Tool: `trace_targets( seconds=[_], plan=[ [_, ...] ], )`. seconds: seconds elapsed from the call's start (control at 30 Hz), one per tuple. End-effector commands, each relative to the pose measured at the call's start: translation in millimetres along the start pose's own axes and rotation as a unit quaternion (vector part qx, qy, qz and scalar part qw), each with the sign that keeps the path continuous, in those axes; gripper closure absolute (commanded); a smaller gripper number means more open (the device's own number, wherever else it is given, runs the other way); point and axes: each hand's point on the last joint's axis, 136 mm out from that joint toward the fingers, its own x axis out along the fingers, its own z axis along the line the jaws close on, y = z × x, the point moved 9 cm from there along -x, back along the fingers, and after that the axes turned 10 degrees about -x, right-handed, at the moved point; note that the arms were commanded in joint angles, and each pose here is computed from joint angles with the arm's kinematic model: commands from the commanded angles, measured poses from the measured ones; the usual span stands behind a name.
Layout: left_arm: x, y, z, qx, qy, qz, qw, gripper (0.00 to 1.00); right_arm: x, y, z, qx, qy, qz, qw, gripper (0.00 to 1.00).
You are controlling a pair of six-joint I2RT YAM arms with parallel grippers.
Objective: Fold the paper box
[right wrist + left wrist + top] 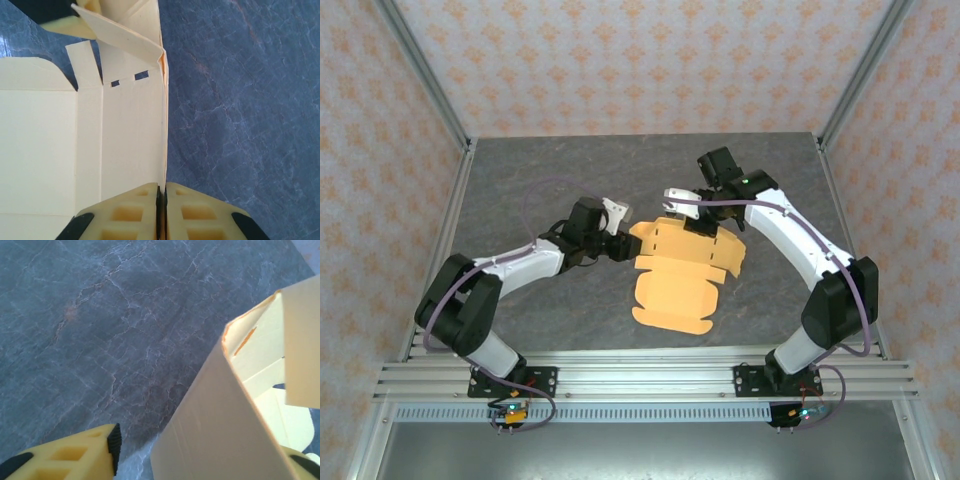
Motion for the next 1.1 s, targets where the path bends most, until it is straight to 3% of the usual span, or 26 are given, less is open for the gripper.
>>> trace_targets(
  seconds=[0.0, 0.13, 0.2, 0.23, 0.27, 0.37, 0.53, 0.7, 0.73, 0.77, 0.87, 1.07],
  plan=[
    [0, -21, -11, 0.023, 0.031, -0.069, 0.997, 0.6, -5, -8, -9, -0.038, 0.024, -0.018, 0.999, 0.88],
    [2, -19, -9, 0.027, 0.031, -0.083, 0.996, 0.81, 4, -5, -21, -0.035, 0.044, 0.01, 0.998, 0.87],
    [4, -17, -6, 0.026, 0.026, -0.086, 0.996, 0.93, 10, -4, -30, -0.018, 0.074, 0.019, 0.997, 0.79],
    [5, -16, -2, 0.018, 0.014, -0.09, 0.996, 1.0, 12, -5, -36, 0.004, 0.101, 0.015, 0.995, 0.67],
    [7, -15, 3, 0.005, -0.006, -0.096, 0.995, 1.0, 13, -6, -45, 0.029, 0.135, 0.008, 0.99, 0.47],
    [16, -7, 14, -0.026, -0.015, -0.116, 0.993, 1.0, 9, -8, -59, 0.105, 0.208, -0.011, 0.972, 0.36],
    [30, 0, 26, -0.066, -0.014, -0.128, 0.989, 1.0, -2, -12, -46, 0.251, 0.225, -0.118, 0.934, 0.33],
    [29, 6, 32, -0.077, -0.026, -0.141, 0.987, 1.0, 7, -1, -19, 0.415, 0.188, -0.179, 0.872, 0.34],
    [29, 9, 33, -0.079, -0.025, -0.142, 0.986, 1.0, 17, 1, -12, 0.451, 0.167, -0.182, 0.858, 0.33],
    [29, 11, 34, -0.079, -0.024, -0.142, 0.986, 1.0, 29, 2, -4, 0.478, 0.144, -0.181, 0.847, 0.22],
    [32, 13, 36, -0.086, -0.019, -0.137, 0.987, 1.0, 65, -6, 25, 0.491, 0.089, -0.177, 0.848, 0.16],
    [33, 8, 46, -0.114, -0.003, -0.138, 0.984, 1.0, 122, -19, 59, 0.476, 0.086, -0.106, 0.869, 0.16]
  ],
)
